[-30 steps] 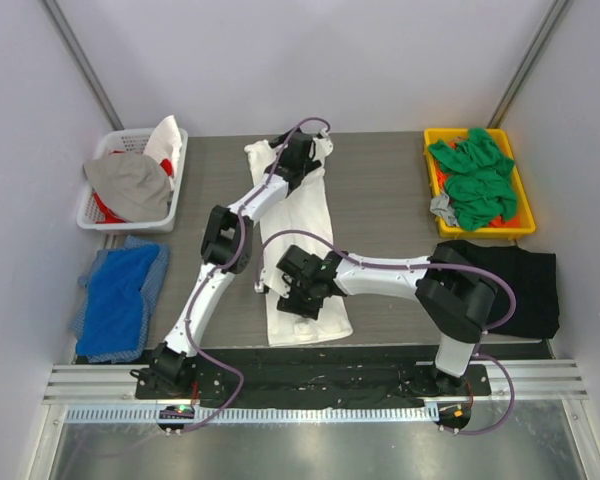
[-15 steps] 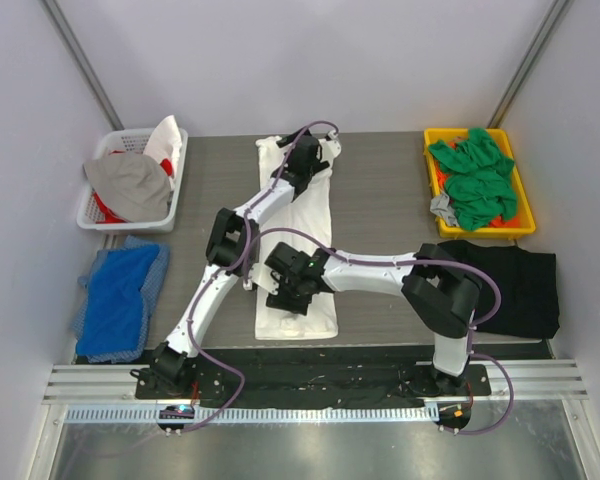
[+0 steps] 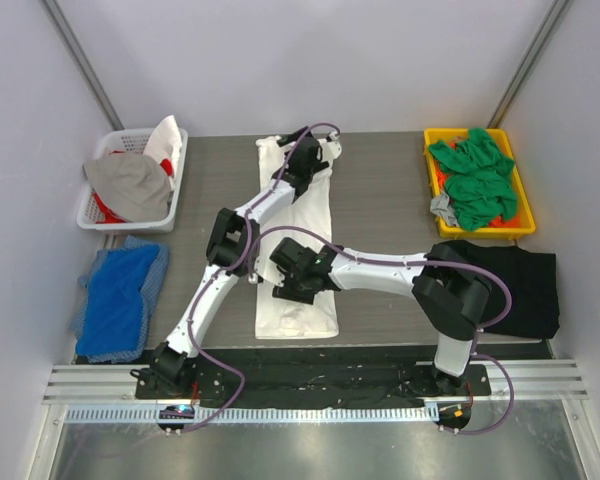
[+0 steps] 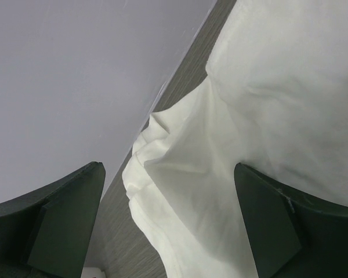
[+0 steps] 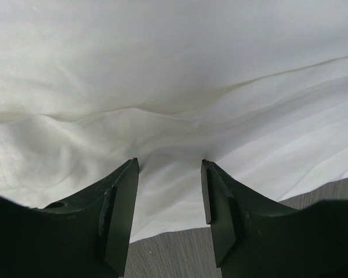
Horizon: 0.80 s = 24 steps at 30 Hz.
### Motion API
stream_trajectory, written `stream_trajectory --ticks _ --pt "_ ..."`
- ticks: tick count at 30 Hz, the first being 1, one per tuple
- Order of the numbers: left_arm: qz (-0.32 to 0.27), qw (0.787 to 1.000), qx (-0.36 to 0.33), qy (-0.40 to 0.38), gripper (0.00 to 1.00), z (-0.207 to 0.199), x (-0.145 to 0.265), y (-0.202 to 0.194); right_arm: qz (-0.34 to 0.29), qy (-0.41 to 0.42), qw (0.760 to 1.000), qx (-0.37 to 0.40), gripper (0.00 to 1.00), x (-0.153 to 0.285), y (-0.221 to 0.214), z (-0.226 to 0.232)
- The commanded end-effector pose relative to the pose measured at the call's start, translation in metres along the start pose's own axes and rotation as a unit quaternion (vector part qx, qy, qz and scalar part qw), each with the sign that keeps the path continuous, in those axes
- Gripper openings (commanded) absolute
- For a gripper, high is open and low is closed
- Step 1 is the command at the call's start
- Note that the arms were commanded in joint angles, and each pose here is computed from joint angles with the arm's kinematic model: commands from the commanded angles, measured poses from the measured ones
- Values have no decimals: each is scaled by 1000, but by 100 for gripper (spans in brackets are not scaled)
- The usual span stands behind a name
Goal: Fold and stack the t-shirts
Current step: Rotate the tshirt 90 degrees
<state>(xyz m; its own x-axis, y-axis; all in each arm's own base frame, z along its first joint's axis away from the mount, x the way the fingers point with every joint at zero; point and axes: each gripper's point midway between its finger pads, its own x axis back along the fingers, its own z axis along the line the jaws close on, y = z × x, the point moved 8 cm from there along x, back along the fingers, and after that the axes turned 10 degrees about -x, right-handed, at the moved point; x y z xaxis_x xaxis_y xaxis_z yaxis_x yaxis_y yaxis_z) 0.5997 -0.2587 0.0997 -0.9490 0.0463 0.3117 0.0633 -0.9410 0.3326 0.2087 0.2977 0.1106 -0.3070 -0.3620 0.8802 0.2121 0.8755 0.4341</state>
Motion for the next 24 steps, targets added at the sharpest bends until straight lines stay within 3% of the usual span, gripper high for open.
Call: stream_trajectory --ticks 1,8,13,17,19,20,21,22,24 --pt "-32 997 14 65 100 46 1 11 -25 -26 999 -1 54 11 6 -11" --pt "-51 996 15 71 100 44 -12 2 -39 -55 998 -9 54 28 5 -24" --pt "-34 995 34 83 100 48 -14 -9 -57 -91 994 -27 54 50 3 -38" --pt "-15 993 68 93 100 76 5 -7 -80 -119 989 -43 55 71 3 -46" --pt "-18 991 89 97 100 111 29 -2 -92 -136 985 -53 55 83 1 -51" --pt "-4 994 83 74 100 101 33 -11 -88 -138 985 -56 55 83 -4 -51" --pt "-17 991 104 85 100 132 57 -2 -89 -142 984 -60 55 86 -7 -53" --pt "0 995 90 39 100 114 63 -14 -95 -146 982 -69 56 91 -11 -56" --pt "10 995 96 12 100 119 87 -19 -91 -135 983 -79 55 91 -23 -54"
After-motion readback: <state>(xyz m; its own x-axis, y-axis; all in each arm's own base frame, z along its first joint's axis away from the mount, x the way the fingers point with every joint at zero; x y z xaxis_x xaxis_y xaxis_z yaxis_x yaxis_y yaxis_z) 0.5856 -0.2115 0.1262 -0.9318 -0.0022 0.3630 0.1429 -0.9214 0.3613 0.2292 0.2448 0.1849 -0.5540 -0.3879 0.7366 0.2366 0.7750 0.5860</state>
